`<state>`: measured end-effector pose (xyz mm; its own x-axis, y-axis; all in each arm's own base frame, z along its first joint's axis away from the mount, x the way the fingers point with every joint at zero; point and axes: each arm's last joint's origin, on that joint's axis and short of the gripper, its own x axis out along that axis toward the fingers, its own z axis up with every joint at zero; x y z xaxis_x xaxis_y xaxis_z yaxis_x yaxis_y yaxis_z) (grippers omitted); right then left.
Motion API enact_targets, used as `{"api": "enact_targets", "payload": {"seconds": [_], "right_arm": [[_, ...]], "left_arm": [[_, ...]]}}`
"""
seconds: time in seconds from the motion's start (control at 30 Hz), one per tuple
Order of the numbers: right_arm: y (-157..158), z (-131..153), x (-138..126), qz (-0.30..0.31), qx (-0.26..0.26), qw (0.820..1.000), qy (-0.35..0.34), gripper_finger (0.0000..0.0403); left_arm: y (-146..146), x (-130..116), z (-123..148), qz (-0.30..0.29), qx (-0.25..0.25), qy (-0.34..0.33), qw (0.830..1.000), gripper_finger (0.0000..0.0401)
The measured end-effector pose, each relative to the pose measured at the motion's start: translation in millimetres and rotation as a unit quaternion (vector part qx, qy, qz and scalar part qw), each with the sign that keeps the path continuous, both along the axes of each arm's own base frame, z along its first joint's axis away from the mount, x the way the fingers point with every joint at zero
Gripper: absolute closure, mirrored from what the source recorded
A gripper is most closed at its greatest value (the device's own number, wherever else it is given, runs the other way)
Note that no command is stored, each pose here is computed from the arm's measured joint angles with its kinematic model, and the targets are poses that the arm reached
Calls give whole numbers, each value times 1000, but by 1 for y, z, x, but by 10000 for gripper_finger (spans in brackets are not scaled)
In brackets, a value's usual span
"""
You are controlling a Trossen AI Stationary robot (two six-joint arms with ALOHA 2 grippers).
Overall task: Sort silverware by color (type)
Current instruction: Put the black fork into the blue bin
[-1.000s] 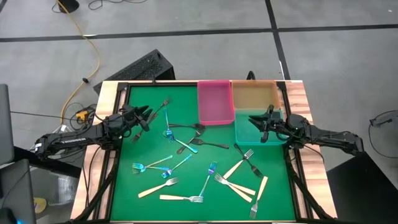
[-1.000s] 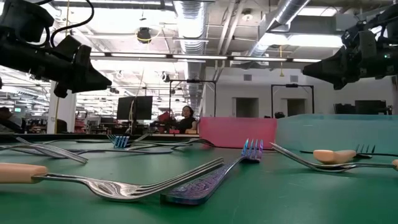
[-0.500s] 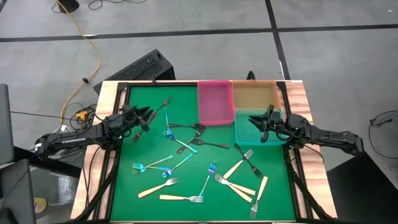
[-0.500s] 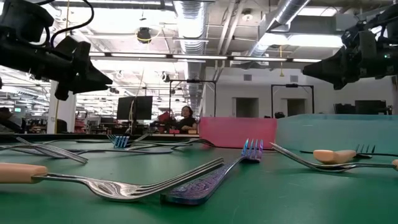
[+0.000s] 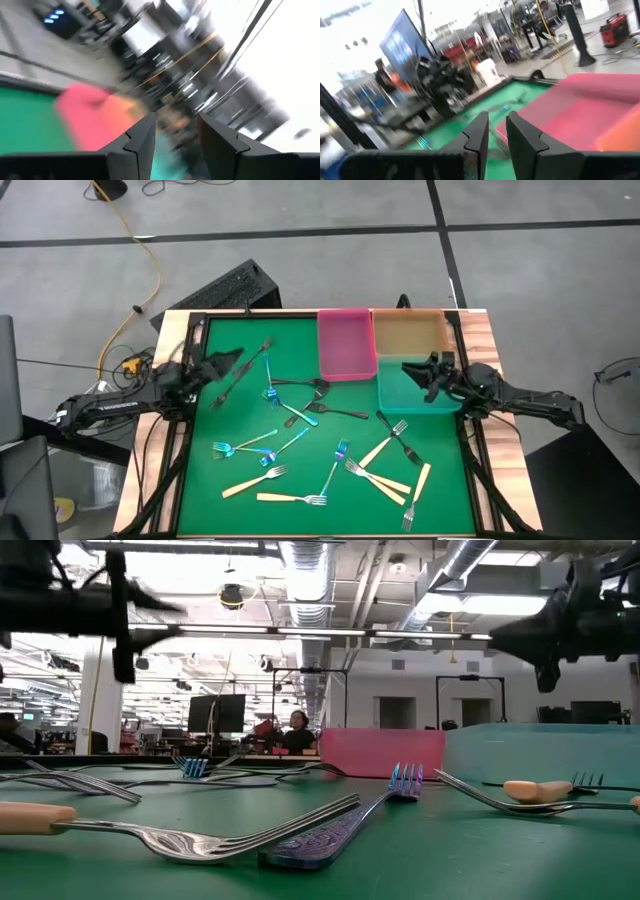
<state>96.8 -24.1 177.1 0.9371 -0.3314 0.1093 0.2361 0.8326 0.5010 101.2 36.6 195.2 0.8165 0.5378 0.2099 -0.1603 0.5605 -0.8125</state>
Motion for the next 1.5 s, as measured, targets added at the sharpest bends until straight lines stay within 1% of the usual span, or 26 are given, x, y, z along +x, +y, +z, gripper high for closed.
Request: {"api": "enact_targets", "payload": {"seconds": [0.1,0.17,0.23,0.3,0.37,0.47,0.57,0.67,0.77,0.87,0.93,1.03,1.1,1.17,1.27,1.37,1.43,1.5], "right_arm": [[0,3,0,4,28,999,-29,310],[0,4,0,6,39,999,-34,310],[0,5,-1,9,57,997,-45,310],[0,4,-1,11,76,996,-50,310],[0,3,0,12,87,995,-48,310],[0,5,0,18,85,995,-55,310],[4,13,-1,58,71,992,-84,310],[6,33,-6,78,60,989,-111,310],[9,58,-13,79,30,988,-126,310],[10,84,-19,76,7,991,-107,310],[11,99,-21,77,5,994,-72,310],[13,118,-17,89,22,996,15,310],[14,128,-13,101,46,990,81,310],[15,136,-7,108,81,980,145,310],[19,143,3,124,138,953,240,310],[26,145,14,151,201,914,317,310],[32,142,20,167,242,886,360,310],[39,135,28,183,268,857,400,310]], "left_arm": [[1,-4,10,21,-19,-76,997,272],[2,-6,13,51,-22,-91,994,272],[3,-7,12,81,-38,-99,991,272],[4,-8,12,89,-57,-112,988,272],[4,-7,12,83,-69,-123,986,272],[3,-7,12,62,-92,-143,983,272],[3,-7,14,47,-110,-166,979,272],[2,-8,25,30,-103,-177,978,272],[0,-9,46,11,-75,-184,980,272],[-2,-11,75,-17,-29,-183,983,272],[-4,-11,94,-33,-12,-172,984,272],[-6,-11,122,-57,1,-126,990,272],[-7,-11,139,-75,3,-81,994,272],[-8,-11,154,-90,5,-27,996,272],[-9,-12,171,-96,17,58,994,272],[-9,-13,183,-92,27,117,989,272],[-9,-13,189,-90,30,138,986,272],[-8,-10,192,-89,34,151,984,272]]}}
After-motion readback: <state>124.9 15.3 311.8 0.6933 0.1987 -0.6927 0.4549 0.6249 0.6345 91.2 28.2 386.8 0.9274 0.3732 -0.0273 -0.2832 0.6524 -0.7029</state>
